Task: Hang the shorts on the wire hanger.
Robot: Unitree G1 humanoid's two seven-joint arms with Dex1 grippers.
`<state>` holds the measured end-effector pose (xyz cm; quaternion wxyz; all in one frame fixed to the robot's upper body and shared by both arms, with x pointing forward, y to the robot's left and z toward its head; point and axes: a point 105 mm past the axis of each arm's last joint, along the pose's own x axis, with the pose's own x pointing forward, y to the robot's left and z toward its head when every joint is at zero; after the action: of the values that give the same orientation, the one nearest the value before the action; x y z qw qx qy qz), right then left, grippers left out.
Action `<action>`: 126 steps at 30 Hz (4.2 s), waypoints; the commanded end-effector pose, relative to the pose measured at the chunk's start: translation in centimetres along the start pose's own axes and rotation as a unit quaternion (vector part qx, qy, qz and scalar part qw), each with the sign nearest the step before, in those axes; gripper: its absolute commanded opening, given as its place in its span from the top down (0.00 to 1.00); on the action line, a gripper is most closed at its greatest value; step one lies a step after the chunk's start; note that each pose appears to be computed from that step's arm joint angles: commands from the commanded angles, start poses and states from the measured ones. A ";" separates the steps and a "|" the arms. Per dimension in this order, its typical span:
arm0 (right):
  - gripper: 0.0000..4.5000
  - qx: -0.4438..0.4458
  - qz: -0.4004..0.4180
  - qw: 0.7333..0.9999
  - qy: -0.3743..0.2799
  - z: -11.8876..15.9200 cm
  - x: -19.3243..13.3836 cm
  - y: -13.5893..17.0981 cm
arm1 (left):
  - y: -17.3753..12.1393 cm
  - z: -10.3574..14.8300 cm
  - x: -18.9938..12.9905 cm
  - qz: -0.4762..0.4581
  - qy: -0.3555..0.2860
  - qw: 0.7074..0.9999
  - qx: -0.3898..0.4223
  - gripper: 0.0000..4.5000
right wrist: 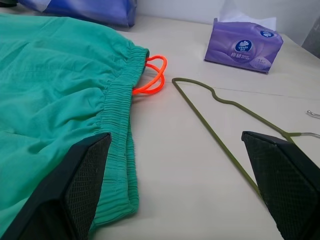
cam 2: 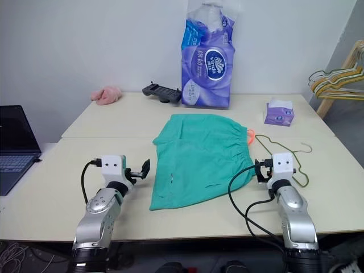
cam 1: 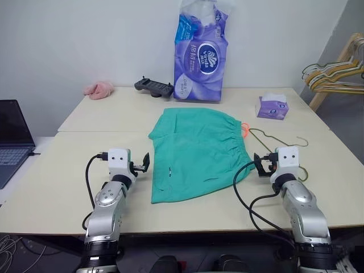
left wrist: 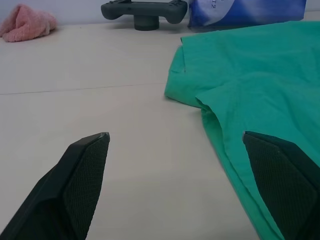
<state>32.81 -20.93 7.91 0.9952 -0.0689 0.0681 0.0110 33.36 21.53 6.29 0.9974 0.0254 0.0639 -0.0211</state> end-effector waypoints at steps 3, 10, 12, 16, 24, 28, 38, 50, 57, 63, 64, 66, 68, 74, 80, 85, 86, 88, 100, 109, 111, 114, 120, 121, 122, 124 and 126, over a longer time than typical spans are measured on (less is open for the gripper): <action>0.01 -0.005 -0.003 0.999 -0.045 2.3 0.1 -0.4 | 0.2 2.1 0.1 0.005 -0.036 0.999 0.005 0.00; 0.01 -0.006 0.000 0.999 -0.046 2.4 0.1 -0.2 | 0.5 2.4 0.3 0.012 -0.044 0.999 0.007 0.00; 0.01 -0.006 0.001 0.999 -0.047 2.4 0.1 -0.3 | 0.5 2.4 0.3 0.013 -0.044 0.999 0.007 0.00; 0.01 -0.008 0.000 0.999 -0.047 2.4 0.1 -0.4 | 0.4 2.4 0.2 0.012 -0.044 0.999 0.004 0.00; 0.01 -0.008 0.008 0.999 -0.047 2.5 0.2 0.0 | 0.3 2.3 0.1 0.010 -0.043 0.999 0.002 0.00; 0.01 -0.025 0.043 0.997 -0.051 2.8 0.0 0.6 | -0.6 2.5 0.1 -0.022 -0.042 0.999 0.001 0.00; 0.01 -0.154 0.341 0.926 -0.054 3.5 -2.1 4.9 | -7.1 4.2 -2.4 -0.320 -0.038 0.945 0.052 0.00; 0.01 -0.380 0.501 0.775 -0.068 -0.4 -2.6 6.3 | -9.7 0.1 -5.6 -0.484 0.048 0.861 0.150 0.00; 0.01 -0.424 0.460 0.777 -0.068 -0.4 0.7 5.3 | -9.2 -2.6 -6.7 -0.503 0.113 0.843 0.153 0.00; 0.01 -0.439 0.436 0.783 -0.063 0.0 2.3 4.4 | -8.3 -4.2 -6.3 -0.499 0.140 0.836 0.181 0.00; 0.01 -0.440 0.436 0.783 -0.062 0.0 2.4 4.4 | -8.1 -4.3 -6.0 -0.495 0.139 0.836 0.193 0.00; 0.01 -0.441 0.436 0.782 -0.062 0.1 2.6 4.4 | -7.8 -4.4 -5.6 -0.492 0.137 0.833 0.211 0.00; 0.01 -0.441 0.437 0.782 -0.060 0.2 2.8 4.5 | -7.5 -4.5 -5.0 -0.486 0.135 0.833 0.225 0.00; 0.00 -0.445 0.445 0.776 -0.047 -0.1 2.9 4.4 | -7.0 -5.1 -4.8 -0.489 0.144 0.825 0.245 0.04; 0.30 -0.453 0.452 0.767 -0.041 -0.5 3.0 4.7 | -7.4 -4.7 -4.8 -0.496 0.138 0.825 0.234 0.39; 0.71 -0.462 0.447 0.765 -0.045 -0.6 3.1 4.6 | -7.2 -4.8 -4.7 -0.493 0.137 0.826 0.238 0.74; 0.76 -0.462 0.446 0.765 -0.045 -0.6 3.1 4.6 | -7.2 -4.8 -4.7 -0.492 0.136 0.826 0.236 0.79; 0.92 -0.463 0.445 0.765 -0.048 -0.6 3.0 4.5 | -7.3 -4.7 -4.7 -0.492 0.135 0.827 0.234 0.92; 1.00 -0.387 0.604 0.696 0.014 -1.2 -5.2 5.0 | -7.1 -2.6 -10.8 -0.600 0.198 0.756 0.170 1.00; 1.00 -0.309 0.596 0.737 0.074 1.8 -0.8 5.9 | -5.3 3.5 -3.4 -0.569 0.168 0.786 0.172 1.00; 1.00 -0.344 0.397 0.850 -0.025 7.7 7.9 6.1 | -3.7 7.8 6.9 -0.353 0.075 0.892 0.271 1.00; 1.00 -0.388 0.076 0.902 -0.173 20.2 13.0 4.8 | 0.0 21.9 12.4 0.023 -0.120 0.940 0.319 1.00; 1.00 -0.374 -0.142 0.837 -0.374 35.1 8.4 2.7 | 2.3 40.4 4.7 0.223 -0.380 0.843 0.308 1.00; 1.00 -0.376 -0.148 0.824 -0.397 36.0 7.6 2.8 | 2.2 41.8 3.6 0.229 -0.409 0.825 0.315 1.00; 1.00 -0.379 -0.141 0.817 -0.410 36.2 7.4 3.1 | 2.0 42.2 3.0 0.228 -0.427 0.812 0.326 1.00; 1.00 -0.390 -0.090 0.819 -0.411 34.8 7.8 4.6 | 1.7 41.3 3.1 0.208 -0.435 0.795 0.369 1.00; 1.00 -0.404 0.022 0.839 -0.364 30.4 9.6 7.1 | 1.6 36.3 5.7 0.118 -0.381 0.822 0.407 1.00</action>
<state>44.75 -7.96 39.32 0.8055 -0.4553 -0.3765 0.0459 42.98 18.70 44.23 0.8200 0.4199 -0.3802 0.0826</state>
